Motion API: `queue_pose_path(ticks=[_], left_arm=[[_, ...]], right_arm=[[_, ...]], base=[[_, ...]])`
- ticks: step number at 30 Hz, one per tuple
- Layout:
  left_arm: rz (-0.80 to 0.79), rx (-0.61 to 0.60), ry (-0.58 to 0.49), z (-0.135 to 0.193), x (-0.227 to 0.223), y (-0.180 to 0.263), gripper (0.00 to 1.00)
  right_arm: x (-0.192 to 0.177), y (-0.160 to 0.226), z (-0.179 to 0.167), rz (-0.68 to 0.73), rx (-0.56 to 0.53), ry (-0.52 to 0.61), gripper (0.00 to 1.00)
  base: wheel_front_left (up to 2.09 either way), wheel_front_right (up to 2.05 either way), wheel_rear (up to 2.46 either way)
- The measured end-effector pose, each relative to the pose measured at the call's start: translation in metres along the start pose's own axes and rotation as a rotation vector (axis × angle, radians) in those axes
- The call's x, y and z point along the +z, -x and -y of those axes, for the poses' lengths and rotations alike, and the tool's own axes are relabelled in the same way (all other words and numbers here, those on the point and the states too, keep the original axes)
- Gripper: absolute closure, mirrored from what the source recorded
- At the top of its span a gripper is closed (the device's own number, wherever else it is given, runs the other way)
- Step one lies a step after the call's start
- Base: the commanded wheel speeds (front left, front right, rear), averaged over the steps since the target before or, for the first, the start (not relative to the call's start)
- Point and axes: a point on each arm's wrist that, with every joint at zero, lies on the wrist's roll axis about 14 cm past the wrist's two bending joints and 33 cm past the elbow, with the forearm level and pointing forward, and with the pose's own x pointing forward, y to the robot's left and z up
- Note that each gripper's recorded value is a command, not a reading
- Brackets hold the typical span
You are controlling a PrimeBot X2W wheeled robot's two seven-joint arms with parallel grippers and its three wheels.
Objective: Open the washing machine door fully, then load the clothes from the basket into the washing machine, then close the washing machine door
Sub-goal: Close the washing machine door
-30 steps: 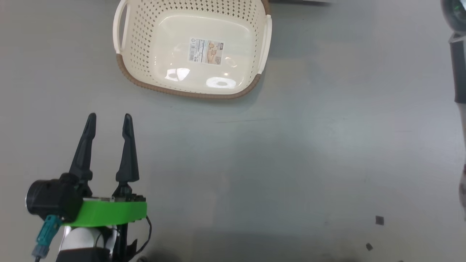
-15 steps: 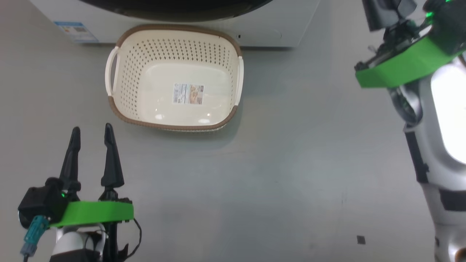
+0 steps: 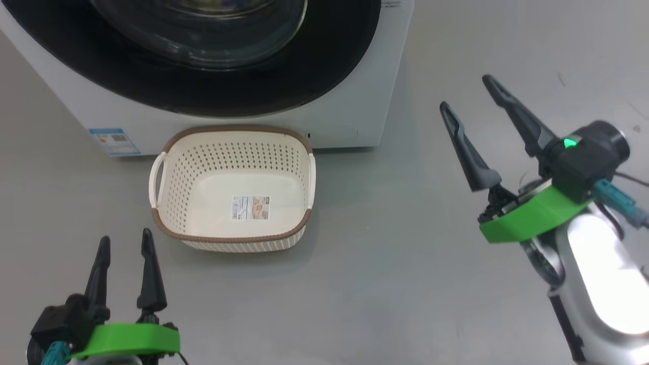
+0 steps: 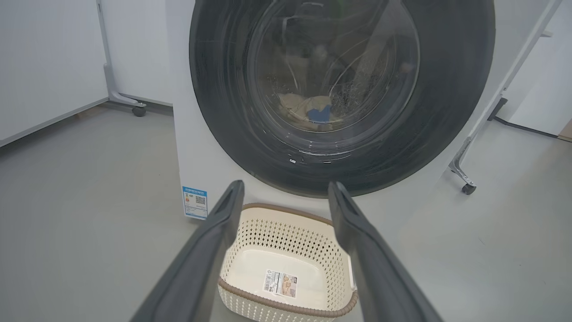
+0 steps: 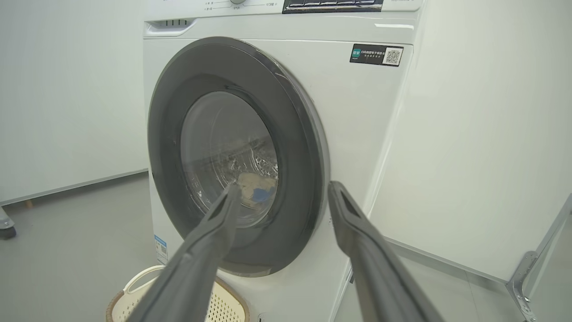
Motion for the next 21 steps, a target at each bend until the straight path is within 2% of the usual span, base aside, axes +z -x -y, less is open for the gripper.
queue_pose_path(ticks=[5, 11, 21], left_arm=[[0.011, -0.005, -0.001, 0.003, 0.006, 0.014, 0.0], [0.01, -0.001, 0.003, 0.004, 0.007, 0.024, 0.0], [-0.013, -0.013, 0.003, 0.008, 0.0, 0.03, 0.0]], right_arm=[[-0.003, 0.037, -0.002, -0.047, -0.024, -0.005, 0.0], [-0.007, 0.073, 0.007, -0.088, -0.102, -0.028, 0.0], [-0.017, 0.11, 0.024, -0.139, -0.232, -0.06, 0.0]], base=[[0.0, 0.0, 0.0], [0.0, 0.0, 0.0], [0.0, 0.0, 0.0]])
